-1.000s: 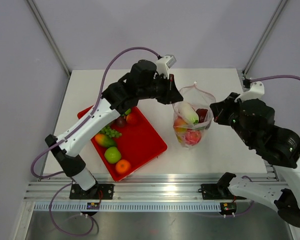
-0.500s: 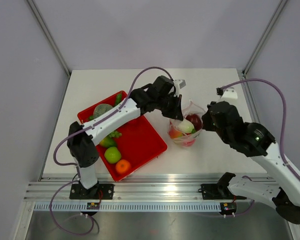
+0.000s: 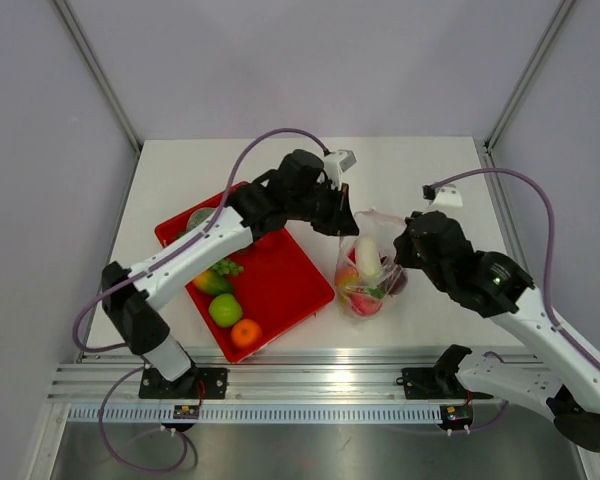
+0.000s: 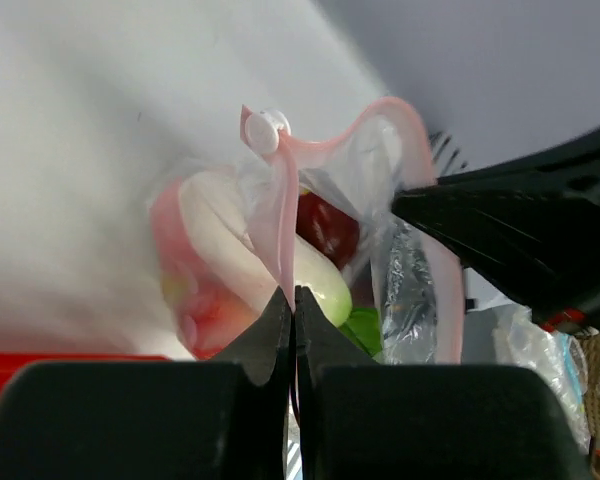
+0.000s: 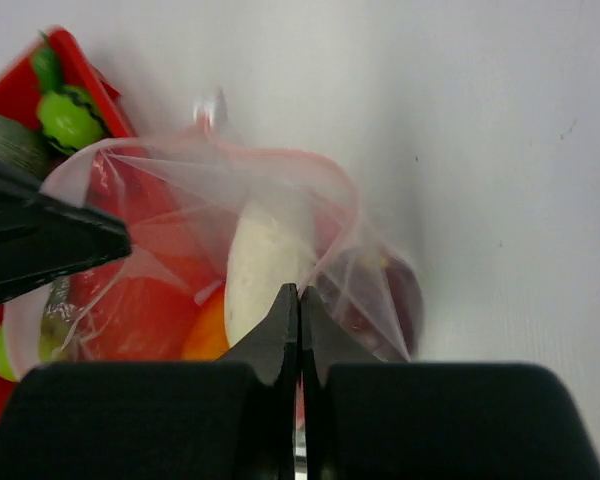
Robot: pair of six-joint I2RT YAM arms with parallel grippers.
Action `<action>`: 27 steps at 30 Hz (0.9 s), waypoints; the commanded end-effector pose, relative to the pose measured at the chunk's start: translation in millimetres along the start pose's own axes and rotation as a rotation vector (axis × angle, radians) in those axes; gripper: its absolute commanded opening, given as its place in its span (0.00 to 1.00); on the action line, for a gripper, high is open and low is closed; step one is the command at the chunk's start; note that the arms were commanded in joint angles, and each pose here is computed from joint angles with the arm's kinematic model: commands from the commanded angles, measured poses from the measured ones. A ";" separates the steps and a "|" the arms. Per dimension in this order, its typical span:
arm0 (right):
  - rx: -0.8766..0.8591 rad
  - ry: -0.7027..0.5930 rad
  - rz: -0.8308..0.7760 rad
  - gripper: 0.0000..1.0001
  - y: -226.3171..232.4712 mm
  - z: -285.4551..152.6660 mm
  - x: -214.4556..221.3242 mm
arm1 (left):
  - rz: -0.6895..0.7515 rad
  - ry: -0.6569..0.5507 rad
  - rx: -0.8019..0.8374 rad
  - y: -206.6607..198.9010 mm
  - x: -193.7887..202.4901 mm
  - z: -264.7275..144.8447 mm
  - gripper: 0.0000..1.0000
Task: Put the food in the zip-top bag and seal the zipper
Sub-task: Adjust the zipper food storage bag at the center of the board.
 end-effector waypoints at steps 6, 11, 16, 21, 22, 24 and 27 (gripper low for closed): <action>-0.026 -0.001 0.034 0.00 8.4 1.2 -5.0 | 0.044 0.033 -0.032 15.0 -0.5 7.2 0.00; -0.020 -0.069 0.014 0.00 8.3 -9.4 -35.0 | 0.058 0.030 -0.036 11.0 -5.7 2.4 0.00; -0.022 -0.150 -0.004 0.00 7.5 -25.0 -68.4 | 0.055 -0.021 -0.016 2.5 -15.7 -4.5 0.00; -0.011 -0.143 -0.035 0.00 10.1 -20.1 -70.5 | 0.044 -0.011 -0.023 10.7 -15.1 2.0 0.00; -0.009 -0.130 -0.043 0.00 10.7 -16.4 -66.0 | 0.040 -0.009 -0.025 13.3 -14.9 4.5 0.00; -0.012 -0.115 -0.053 0.00 13.5 -10.7 -61.2 | 0.033 0.015 -0.038 23.5 -10.8 10.5 0.00; -0.022 -0.081 -0.078 0.00 19.1 -0.1 -51.3 | 0.035 0.052 -0.074 34.9 -7.2 12.9 0.10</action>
Point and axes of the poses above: each gripper's point midway between its finger pads, its own z axis out along the fingers, its own y axis along the line the jaws close on, x = y × z, the point moved 3 cm from there along -z, back along the fingers, and after that the axes turned 10 degrees about -z, right-handed, at the moved point
